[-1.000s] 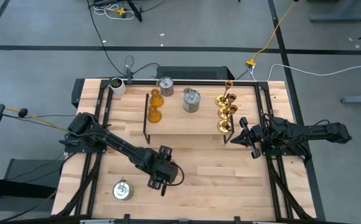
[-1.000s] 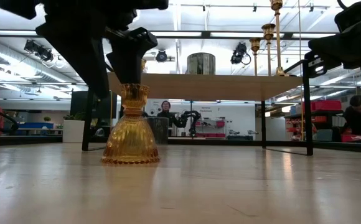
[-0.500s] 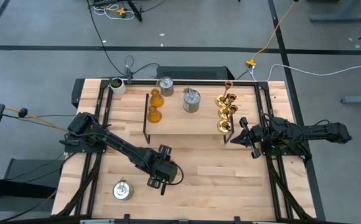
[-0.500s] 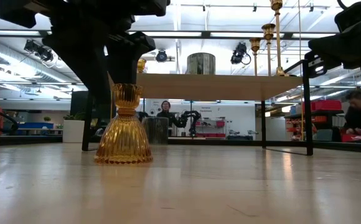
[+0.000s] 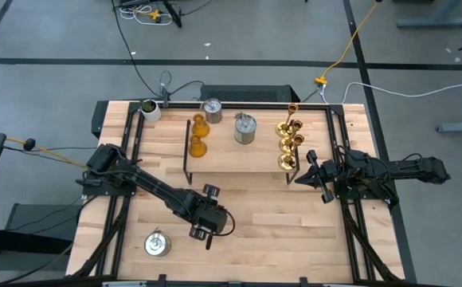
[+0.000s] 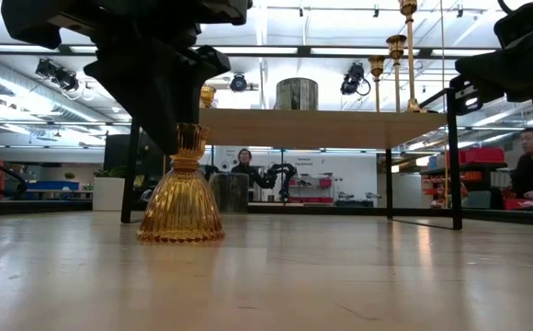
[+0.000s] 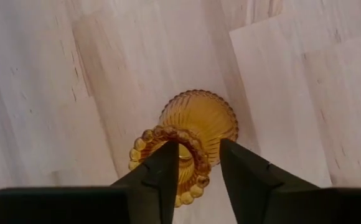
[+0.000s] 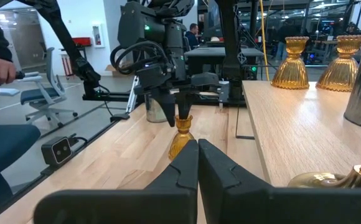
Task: Pick & Place candle stick holders
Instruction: Put the glass candle holder on the shelf aligned with the other glass candle holder
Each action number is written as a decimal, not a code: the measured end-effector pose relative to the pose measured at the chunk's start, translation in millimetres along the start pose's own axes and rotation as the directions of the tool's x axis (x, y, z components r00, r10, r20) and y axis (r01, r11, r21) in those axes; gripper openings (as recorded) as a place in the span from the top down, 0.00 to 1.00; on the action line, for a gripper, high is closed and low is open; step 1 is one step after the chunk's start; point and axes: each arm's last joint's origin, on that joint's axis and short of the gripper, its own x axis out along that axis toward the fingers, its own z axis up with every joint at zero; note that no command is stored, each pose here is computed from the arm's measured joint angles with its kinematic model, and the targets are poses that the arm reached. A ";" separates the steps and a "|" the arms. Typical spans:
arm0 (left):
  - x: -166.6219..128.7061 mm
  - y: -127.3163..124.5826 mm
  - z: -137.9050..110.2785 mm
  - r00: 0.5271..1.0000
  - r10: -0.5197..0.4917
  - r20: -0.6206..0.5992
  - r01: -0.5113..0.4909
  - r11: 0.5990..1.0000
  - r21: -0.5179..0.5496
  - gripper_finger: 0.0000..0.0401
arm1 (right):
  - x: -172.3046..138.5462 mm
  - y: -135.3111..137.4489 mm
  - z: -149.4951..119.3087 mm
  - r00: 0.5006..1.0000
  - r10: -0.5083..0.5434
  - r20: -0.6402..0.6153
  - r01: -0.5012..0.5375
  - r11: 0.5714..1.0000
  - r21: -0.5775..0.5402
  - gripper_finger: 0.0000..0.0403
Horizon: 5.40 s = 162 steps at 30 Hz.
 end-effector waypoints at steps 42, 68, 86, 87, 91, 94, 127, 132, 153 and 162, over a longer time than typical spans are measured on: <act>-60.8 29.9 31.8 0.997 -0.078 0.013 0.079 0.994 -0.079 0.86 | 0.0 0.0 0.0 1.000 0.000 0.000 0.000 1.000 0.000 0.97; -111.9 70.0 33.5 0.991 -0.130 0.008 0.130 0.980 -0.148 0.90 | 0.0 0.0 0.0 1.000 0.000 0.000 0.000 1.000 0.000 0.97; -159.7 107.7 -3.8 0.997 -0.082 -0.001 0.081 0.983 -0.165 0.90 | 0.0 0.0 -0.1 1.000 0.000 -0.001 0.000 1.000 0.000 0.97; -159.5 110.9 -5.1 0.998 -0.070 -0.009 0.067 0.983 -0.173 0.90 | 0.0 0.0 0.0 1.000 0.000 0.000 0.000 1.000 0.000 0.97; -157.8 124.7 -8.9 0.999 -0.038 -0.030 0.031 0.977 -0.211 0.90 | 0.0 0.0 -0.2 1.000 0.000 -0.002 0.000 1.000 0.000 0.97; -156.6 133.8 -11.3 0.999 -0.031 -0.040 0.020 0.971 -0.239 0.89 | 0.0 0.0 -0.2 1.000 0.000 -0.002 0.000 1.000 0.000 0.97; -135.9 162.9 -31.8 0.979 -0.022 -0.201 -0.040 0.954 -0.298 0.89 | 0.0 0.0 -0.1 1.000 0.000 -0.001 0.000 1.000 0.000 0.97; -135.9 164.2 -32.0 0.977 0.023 -0.211 -0.084 0.955 -0.284 0.89 | 0.0 0.0 -0.2 1.000 0.000 -0.002 0.000 1.000 0.000 0.97; -136.1 164.1 -32.0 0.974 0.057 -0.220 -0.110 0.966 -0.234 0.88 | 0.0 0.0 -0.1 1.000 0.000 -0.001 0.000 1.000 0.000 0.97; -136.2 164.1 -31.9 0.974 0.058 -0.219 -0.110 0.966 -0.233 0.80 | 0.0 0.0 -0.2 1.000 0.000 -0.002 0.000 1.000 0.000 0.97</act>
